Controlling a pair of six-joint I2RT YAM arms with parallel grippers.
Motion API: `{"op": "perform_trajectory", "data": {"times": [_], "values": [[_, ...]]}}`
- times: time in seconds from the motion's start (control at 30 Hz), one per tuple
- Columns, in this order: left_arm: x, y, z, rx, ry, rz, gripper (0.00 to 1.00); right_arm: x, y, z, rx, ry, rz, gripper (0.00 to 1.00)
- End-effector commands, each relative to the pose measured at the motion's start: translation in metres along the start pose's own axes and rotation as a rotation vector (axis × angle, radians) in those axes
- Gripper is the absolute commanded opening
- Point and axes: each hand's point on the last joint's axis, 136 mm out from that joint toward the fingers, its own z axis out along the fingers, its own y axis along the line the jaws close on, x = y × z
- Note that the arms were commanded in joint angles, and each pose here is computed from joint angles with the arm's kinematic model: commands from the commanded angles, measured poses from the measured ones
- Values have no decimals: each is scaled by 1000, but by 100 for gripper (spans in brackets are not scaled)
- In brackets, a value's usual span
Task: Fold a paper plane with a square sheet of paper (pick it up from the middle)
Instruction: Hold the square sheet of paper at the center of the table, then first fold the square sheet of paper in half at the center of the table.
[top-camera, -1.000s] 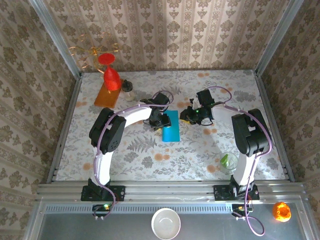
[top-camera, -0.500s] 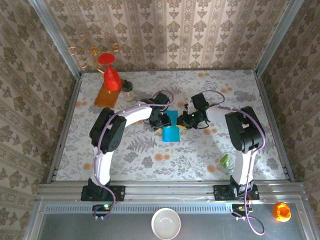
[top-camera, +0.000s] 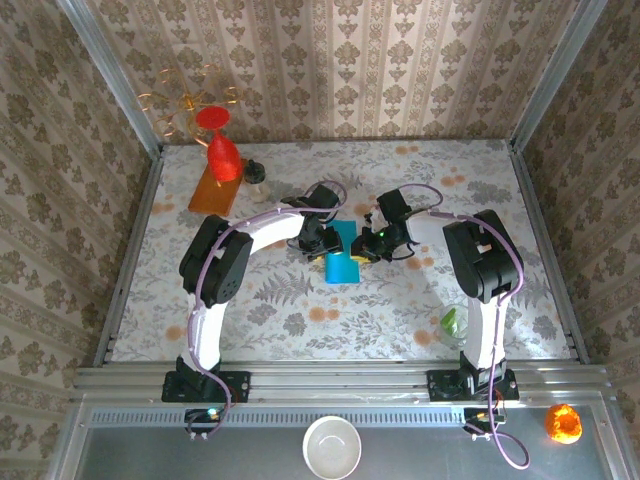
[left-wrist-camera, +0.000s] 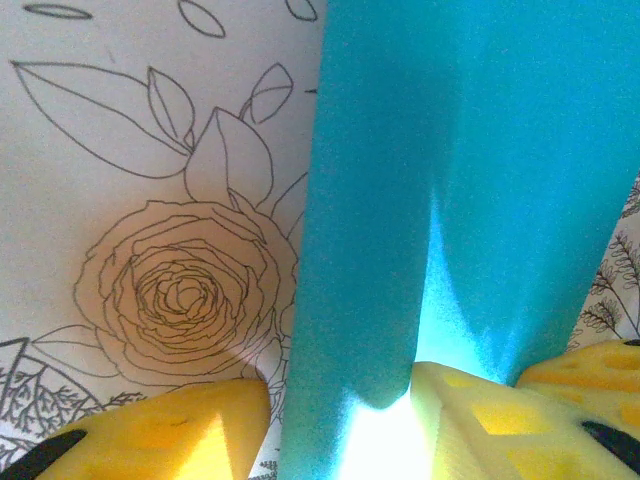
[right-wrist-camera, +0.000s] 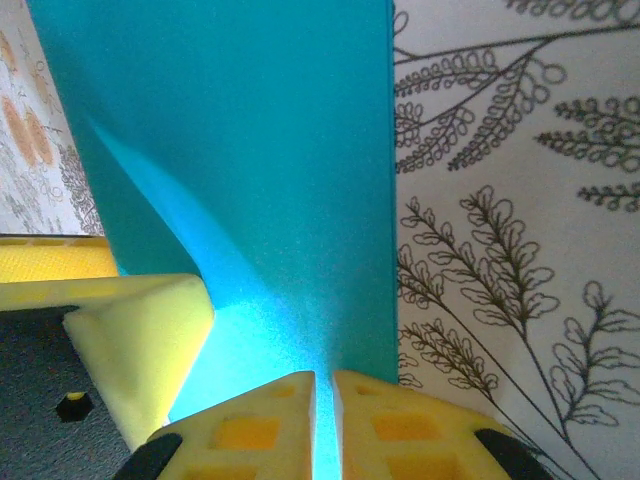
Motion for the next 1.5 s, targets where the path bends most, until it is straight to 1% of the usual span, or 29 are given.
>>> {"op": "perform_trajectory", "data": {"times": [0.0,0.1,0.2,0.27,0.37,0.47,0.53,0.6,0.67,0.8,0.9,0.93,1.0,1.3,1.47], "values": [[50,61,63,-180,178,-45,47,24,-41,11,146,94,59,16],[36,42,42,-127,123,-19,47,34,-59,14,209,122,86,13],[14,18,5,-58,19,18,47,40,-77,16,276,132,98,10],[-4,3,-29,-10,-86,56,46,43,-87,18,314,143,105,8],[-23,-10,-77,50,-226,100,45,47,-98,21,355,154,114,6],[-26,-23,-99,147,-274,149,42,52,-108,24,397,172,118,5],[-21,-32,-98,207,-254,175,37,54,-112,26,415,181,122,3],[-11,-45,-89,279,-202,196,30,56,-117,26,444,181,119,3],[-3,-54,-79,319,-156,209,23,57,-121,27,461,185,119,2],[6,-67,-60,346,-91,239,11,60,-126,30,475,189,118,2],[8,-64,-43,320,-48,233,2,60,-128,30,483,189,118,1],[9,-63,-39,313,-37,232,0,60,-128,30,484,187,117,1],[10,-58,-30,300,-23,225,0,61,-128,29,489,187,113,2],[12,-59,-14,313,30,232,0,63,-129,27,499,198,107,1],[11,-50,-3,292,50,216,0,63,-131,26,514,201,109,2]]}}
